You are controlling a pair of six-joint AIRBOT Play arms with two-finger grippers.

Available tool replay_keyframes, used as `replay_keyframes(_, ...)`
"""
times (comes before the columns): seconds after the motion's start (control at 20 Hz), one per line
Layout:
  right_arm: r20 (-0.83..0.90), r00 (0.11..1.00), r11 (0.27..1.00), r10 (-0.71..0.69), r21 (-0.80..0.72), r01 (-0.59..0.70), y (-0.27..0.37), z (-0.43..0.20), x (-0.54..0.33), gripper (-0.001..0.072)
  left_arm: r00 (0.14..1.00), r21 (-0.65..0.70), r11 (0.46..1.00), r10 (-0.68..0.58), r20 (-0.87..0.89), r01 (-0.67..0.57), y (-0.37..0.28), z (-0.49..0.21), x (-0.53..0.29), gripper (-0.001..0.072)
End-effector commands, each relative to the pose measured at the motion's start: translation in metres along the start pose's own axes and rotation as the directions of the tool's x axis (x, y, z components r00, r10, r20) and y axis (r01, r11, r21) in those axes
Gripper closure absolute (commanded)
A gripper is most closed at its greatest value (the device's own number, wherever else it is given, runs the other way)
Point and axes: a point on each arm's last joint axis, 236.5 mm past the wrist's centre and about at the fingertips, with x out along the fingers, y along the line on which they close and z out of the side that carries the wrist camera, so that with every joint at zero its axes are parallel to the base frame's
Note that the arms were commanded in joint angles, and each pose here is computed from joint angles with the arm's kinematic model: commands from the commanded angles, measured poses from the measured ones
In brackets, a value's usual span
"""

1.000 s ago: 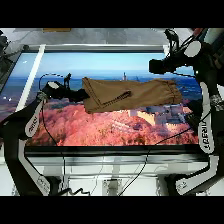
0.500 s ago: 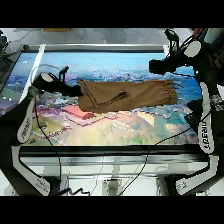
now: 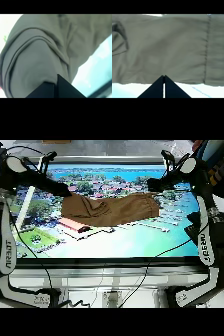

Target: Fold the clothes and pants, and hang the long-sleeved shirts on hangers.

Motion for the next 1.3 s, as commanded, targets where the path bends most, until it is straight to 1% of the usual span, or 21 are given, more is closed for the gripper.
replay_keyframes(0.0,-0.062,0.998,1.000,0.012,0.023,-0.010,-0.002,-0.020,0.020,0.0690,1.000,0.039,0.999,0.000,-0.015,0.000,-0.020,-0.009,-0.029,0.0702)
replay_keyframes(0.1,-0.083,0.996,0.999,0.024,0.026,-0.022,0.004,-0.031,0.036,0.0690,1.000,0.046,0.999,0.003,-0.003,-0.003,-0.023,-0.008,-0.035,0.0703)
replay_keyframes(0.25,-0.067,0.995,0.998,0.068,0.009,-0.068,0.037,-0.041,0.071,0.0691,1.000,0.056,0.998,0.004,0.003,-0.004,-0.028,-0.008,-0.040,0.0702)
replay_keyframes(0.4,0.015,0.996,0.994,0.092,-0.057,-0.091,0.080,-0.038,0.100,0.0691,1.000,0.072,0.997,0.005,0.000,-0.005,-0.037,-0.013,-0.052,0.0702)
replay_keyframes(0.5,0.087,0.989,0.988,0.119,-0.105,-0.110,0.111,-0.029,0.107,0.0690,0.999,0.146,0.989,0.014,-0.053,-0.007,-0.037,-0.027,-0.058,0.0702)
replay_keyframes(0.55,0.113,0.985,0.985,0.133,-0.125,-0.119,0.124,-0.025,0.108,0.0690,0.993,0.205,0.978,0.068,-0.095,-0.047,-0.025,-0.038,-0.059,0.0702)
replay_keyframes(0.65,0.141,0.978,0.980,0.151,-0.149,-0.130,0.140,-0.022,0.109,0.0691,0.960,0.307,0.933,0.239,-0.146,-0.186,0.017,-0.050,-0.067,0.0702)
replay_keyframes(0.7,0.146,0.977,0.980,0.154,-0.152,-0.132,0.143,-0.021,0.109,0.0691,0.933,0.327,0.905,0.331,-0.144,-0.271,0.039,-0.049,-0.073,0.0702)
replay_keyframes(0.75,0.147,0.977,0.980,0.155,-0.151,-0.133,0.143,-0.021,0.109,0.0691,0.914,0.333,0.881,0.391,-0.111,-0.336,0.054,-0.042,-0.078,0.0702)
replay_keyframes(0.8,0.147,0.977,0.980,0.155,-0.145,-0.134,0.144,-0.021,0.109,0.0690,0.913,0.328,0.873,0.403,-0.067,-0.362,0.057,-0.031,-0.078,0.0701)
replay_keyframes(0.85,0.148,0.976,0.980,0.161,-0.138,-0.141,0.146,-0.021,0.109,0.0691,0.927,0.329,0.878,0.375,-0.025,-0.347,0.050,-0.021,-0.075,0.0701)
replay_keyframes(0.9,0.151,0.974,0.979,0.170,-0.134,-0.151,0.149,-0.021,0.109,0.0691,0.951,0.341,0.891,0.308,0.029,-0.299,0.032,-0.008,-0.068,0.0701)
replay_keyframes(1.0,0.145,0.965,0.973,0.218,-0.107,-0.203,0.165,-0.024,0.111,0.0691,0.982,0.376,0.910,0.133,0.131,-0.174,-0.011,0.018,-0.058,0.0701)
replay_keyframes(1.1,0.141,0.949,0.959,0.282,-0.071,-0.274,0.191,-0.030,0.119,0.0692,0.979,0.386,0.920,-0.007,0.204,-0.074,-0.048,0.038,-0.053,0.0701)
replay_keyframes(1.15,0.143,0.940,0.951,0.310,-0.059,-0.305,0.206,-0.033,0.125,0.0692,0.976,0.393,0.918,-0.048,0.214,-0.041,-0.060,0.042,-0.050,0.0701)
replay_keyframes(1.25,0.152,0.920,0.933,0.361,-0.043,-0.358,0.238,-0.043,0.140,0.0692,0.977,0.406,0.914,-0.071,0.202,-0.017,-0.070,0.041,-0.044,0.0701)
